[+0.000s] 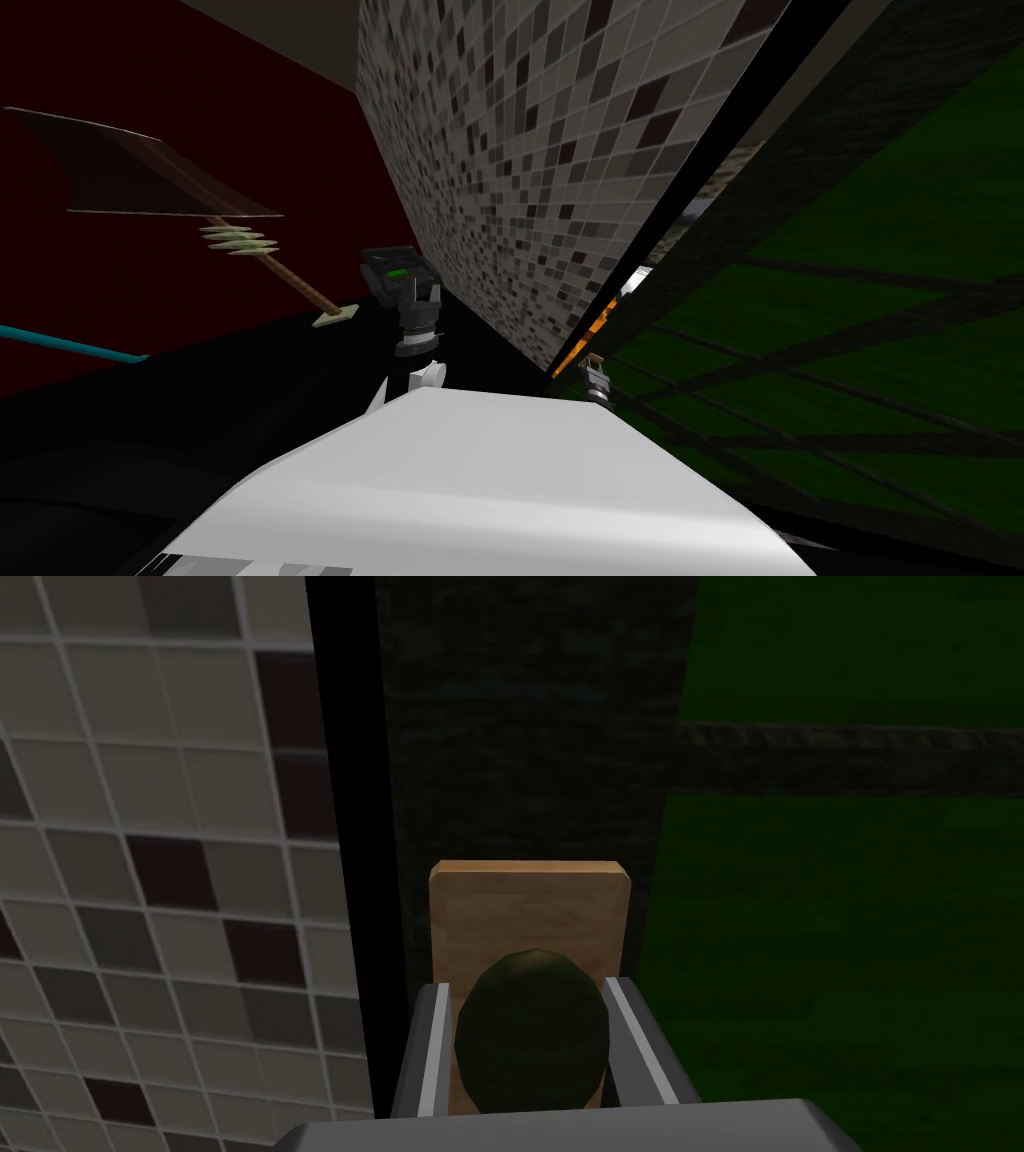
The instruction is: Pull the door open
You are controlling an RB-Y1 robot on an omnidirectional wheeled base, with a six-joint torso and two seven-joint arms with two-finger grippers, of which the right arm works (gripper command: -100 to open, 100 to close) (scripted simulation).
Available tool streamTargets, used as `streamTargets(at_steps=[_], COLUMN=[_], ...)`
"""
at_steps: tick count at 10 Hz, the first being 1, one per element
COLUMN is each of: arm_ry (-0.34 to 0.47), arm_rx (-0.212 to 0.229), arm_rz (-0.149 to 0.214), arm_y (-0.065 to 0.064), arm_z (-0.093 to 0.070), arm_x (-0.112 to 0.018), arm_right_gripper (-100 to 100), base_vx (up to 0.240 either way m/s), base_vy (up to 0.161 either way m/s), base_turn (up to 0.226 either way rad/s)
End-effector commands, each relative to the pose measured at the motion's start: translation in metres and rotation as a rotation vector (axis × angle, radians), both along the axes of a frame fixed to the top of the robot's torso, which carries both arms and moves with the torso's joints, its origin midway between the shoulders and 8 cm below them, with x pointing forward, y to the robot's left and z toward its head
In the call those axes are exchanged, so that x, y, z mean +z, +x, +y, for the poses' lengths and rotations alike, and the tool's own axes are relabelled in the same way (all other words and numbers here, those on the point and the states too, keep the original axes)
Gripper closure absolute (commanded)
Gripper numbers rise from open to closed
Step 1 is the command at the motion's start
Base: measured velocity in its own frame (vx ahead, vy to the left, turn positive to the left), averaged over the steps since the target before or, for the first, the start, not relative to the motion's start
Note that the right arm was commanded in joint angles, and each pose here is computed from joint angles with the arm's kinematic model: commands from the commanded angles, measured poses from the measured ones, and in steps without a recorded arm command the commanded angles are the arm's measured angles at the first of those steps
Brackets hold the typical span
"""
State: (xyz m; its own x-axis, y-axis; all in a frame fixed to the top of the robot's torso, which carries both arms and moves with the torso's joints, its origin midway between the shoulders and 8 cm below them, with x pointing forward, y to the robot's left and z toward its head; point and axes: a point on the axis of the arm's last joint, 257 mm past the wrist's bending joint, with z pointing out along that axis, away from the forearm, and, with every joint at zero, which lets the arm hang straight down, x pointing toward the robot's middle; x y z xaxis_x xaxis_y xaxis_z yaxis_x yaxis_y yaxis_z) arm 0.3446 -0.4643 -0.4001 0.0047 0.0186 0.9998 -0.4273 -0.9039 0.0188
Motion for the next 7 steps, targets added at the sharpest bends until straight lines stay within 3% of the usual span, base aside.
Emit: streamTargets(at_steps=[1,6,7], arm_ry=[0.007,0.018,0.015], arm_rx=[0.029,0.115,0.104], arm_rz=[-0.001,-0.004,0.0], arm_y=[0.002,0.005,0.004], arm_z=[0.008,0.031,0.026], arm_x=[0.0,0.0,0.0], arm_right_gripper=[100,100,100], base_vx=[-0.219,-0.206,-0.106], base_vy=[0.004,0.0,0.0], base_turn=[0.065,0.055,0.02])
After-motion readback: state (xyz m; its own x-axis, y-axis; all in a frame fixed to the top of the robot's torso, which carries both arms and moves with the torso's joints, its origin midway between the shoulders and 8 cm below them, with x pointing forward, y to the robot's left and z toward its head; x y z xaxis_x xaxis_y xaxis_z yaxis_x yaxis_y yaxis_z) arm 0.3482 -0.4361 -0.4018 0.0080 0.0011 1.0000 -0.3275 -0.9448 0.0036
